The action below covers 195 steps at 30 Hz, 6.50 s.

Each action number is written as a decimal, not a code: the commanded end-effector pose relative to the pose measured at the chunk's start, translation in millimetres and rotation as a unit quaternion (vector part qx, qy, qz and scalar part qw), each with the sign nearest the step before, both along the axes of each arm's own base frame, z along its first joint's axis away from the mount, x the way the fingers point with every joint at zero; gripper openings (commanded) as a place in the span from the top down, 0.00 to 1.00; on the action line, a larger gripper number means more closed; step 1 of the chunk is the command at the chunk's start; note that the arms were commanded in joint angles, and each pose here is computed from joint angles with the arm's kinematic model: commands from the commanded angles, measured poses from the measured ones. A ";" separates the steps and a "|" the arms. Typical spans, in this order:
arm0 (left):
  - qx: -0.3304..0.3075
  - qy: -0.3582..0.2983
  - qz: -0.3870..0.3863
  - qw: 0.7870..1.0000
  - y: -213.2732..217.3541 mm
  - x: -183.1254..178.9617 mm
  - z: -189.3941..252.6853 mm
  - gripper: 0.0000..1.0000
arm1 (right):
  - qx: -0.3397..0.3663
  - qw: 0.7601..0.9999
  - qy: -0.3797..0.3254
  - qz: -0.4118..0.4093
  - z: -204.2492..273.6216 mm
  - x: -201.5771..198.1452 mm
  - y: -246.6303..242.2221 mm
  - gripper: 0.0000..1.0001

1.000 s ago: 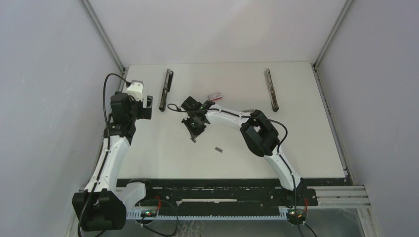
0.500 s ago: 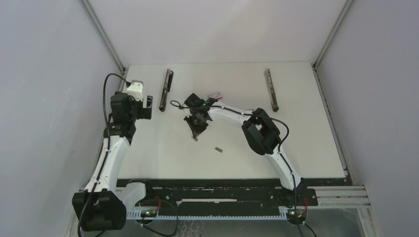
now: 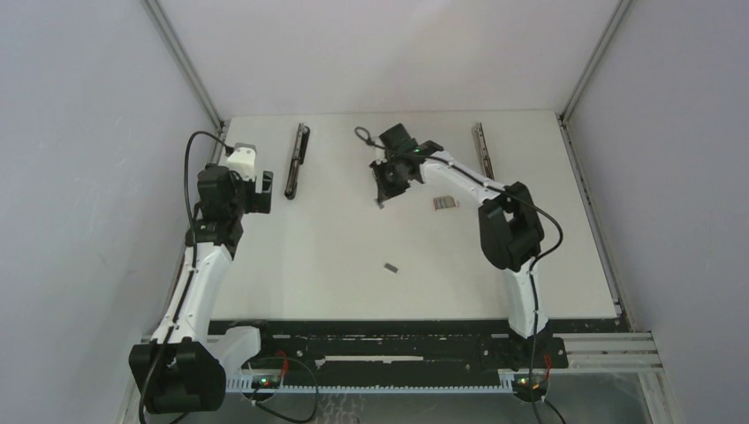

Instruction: Unload the staples from the stapler

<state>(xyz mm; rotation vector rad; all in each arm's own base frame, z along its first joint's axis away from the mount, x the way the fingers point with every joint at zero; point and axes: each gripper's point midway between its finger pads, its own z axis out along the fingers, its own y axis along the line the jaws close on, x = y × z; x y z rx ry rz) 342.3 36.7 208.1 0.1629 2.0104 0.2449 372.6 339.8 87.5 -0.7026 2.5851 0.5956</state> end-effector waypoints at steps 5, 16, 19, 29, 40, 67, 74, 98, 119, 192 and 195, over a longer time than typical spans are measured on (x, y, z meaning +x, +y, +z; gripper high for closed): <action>-0.008 -0.019 -0.004 1.000 -2.9 2.1 3.5 0.00 | -0.003 0.992 -0.058 -0.116 27.7 55.2 -98.0 1.00; -0.010 -0.020 -0.005 1.000 -3.2 2.4 4.1 0.00 | -0.049 0.977 -0.052 -0.200 1.3 81.9 -181.0 1.00; -0.011 -0.018 -0.005 1.000 -3.4 2.6 2.6 0.00 | -0.062 0.975 -0.051 -0.206 -2.6 80.3 -190.5 1.00; -0.012 -0.022 -0.006 1.000 -3.8 2.3 4.8 0.00 | -0.091 0.972 -0.046 -0.213 -20.5 69.1 -210.1 1.00; -0.011 -0.019 -0.005 1.000 -3.5 2.2 2.7 0.00 | -0.093 0.969 -0.050 -0.225 -26.0 68.0 -217.3 1.00; -0.012 -0.014 -0.006 1.000 -3.8 3.2 -0.4 0.00 | -0.097 0.970 -0.030 -0.222 -43.4 65.4 -218.6 1.00; -0.011 -0.014 -0.005 1.000 -3.6 3.2 -0.7 0.00 | -0.100 0.970 -0.024 -0.218 -47.7 62.9 -218.4 1.00; -0.013 -0.014 -0.008 1.000 -4.7 3.1 -0.3 0.00 | -0.113 0.973 -0.012 -0.200 -59.1 57.3 -215.7 1.00; -0.013 -0.015 -0.008 1.000 -4.6 3.0 0.0 0.00 | -0.122 0.975 -0.011 -0.185 -63.1 53.5 -210.6 1.00; 0.015 -0.020 0.026 0.999 13.6 0.5 0.8 0.00 | -0.074 0.961 -0.036 0.264 -19.9 -142.9 -37.8 0.26; 0.016 -0.020 0.027 0.999 14.1 0.8 0.8 0.00 | -0.080 0.960 -0.026 0.266 -28.5 -147.1 -35.2 0.32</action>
